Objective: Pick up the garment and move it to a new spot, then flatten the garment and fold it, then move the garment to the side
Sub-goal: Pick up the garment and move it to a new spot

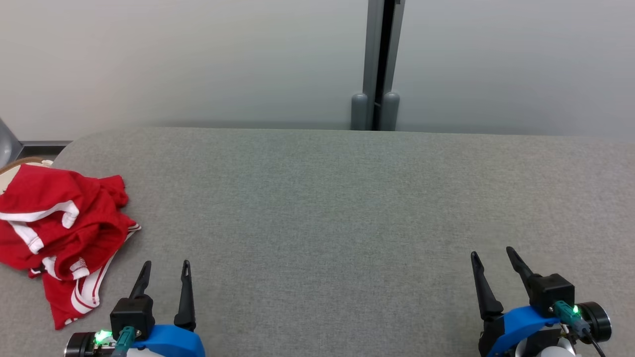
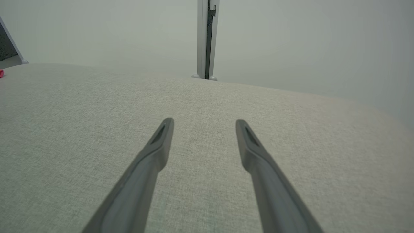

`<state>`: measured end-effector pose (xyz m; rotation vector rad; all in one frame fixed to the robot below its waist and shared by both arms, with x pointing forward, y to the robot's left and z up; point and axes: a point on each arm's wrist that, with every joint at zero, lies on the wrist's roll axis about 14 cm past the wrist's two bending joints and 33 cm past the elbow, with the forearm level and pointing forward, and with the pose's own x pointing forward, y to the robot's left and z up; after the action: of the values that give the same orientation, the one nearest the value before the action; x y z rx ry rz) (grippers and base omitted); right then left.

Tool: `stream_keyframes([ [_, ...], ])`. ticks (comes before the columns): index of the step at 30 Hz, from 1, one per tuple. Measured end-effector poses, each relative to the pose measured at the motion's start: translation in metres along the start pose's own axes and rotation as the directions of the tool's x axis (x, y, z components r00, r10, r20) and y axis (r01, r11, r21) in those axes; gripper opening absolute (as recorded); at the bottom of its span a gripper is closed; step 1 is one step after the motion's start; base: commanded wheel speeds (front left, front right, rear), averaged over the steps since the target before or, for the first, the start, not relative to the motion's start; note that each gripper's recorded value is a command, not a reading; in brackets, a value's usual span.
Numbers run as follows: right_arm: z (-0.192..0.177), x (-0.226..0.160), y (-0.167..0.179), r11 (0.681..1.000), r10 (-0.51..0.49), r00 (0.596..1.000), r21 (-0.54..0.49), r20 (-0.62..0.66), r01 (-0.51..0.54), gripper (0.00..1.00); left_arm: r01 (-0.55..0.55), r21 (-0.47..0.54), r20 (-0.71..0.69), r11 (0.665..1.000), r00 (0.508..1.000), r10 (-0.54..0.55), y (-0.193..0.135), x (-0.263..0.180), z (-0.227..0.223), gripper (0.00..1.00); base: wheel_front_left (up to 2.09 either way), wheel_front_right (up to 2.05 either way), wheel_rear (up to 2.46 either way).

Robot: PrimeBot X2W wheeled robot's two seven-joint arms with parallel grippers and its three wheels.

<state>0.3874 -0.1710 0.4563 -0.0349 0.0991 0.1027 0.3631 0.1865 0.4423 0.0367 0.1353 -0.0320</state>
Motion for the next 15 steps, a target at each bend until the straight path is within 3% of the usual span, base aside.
stream_keyframes([
  [8, 0.001, 0.018, 0.038, 0.994, 0.112, 0.994, -0.005, 0.0, -0.112, 1.0, -0.112, -0.019, -0.021, 0.994, 0.994, 0.111, 0.035, -0.018, -0.009, 1.0, 0.0, 0.0, 0.0],
  [15, 0.003, 0.036, 0.091, 0.966, 0.26, 0.966, -0.012, -0.003, -0.26, 1.0, -0.26, -0.047, -0.04, 0.964, 0.965, 0.259, 0.078, -0.048, -0.017, 1.0, 0.0, 0.0, 0.0],
])
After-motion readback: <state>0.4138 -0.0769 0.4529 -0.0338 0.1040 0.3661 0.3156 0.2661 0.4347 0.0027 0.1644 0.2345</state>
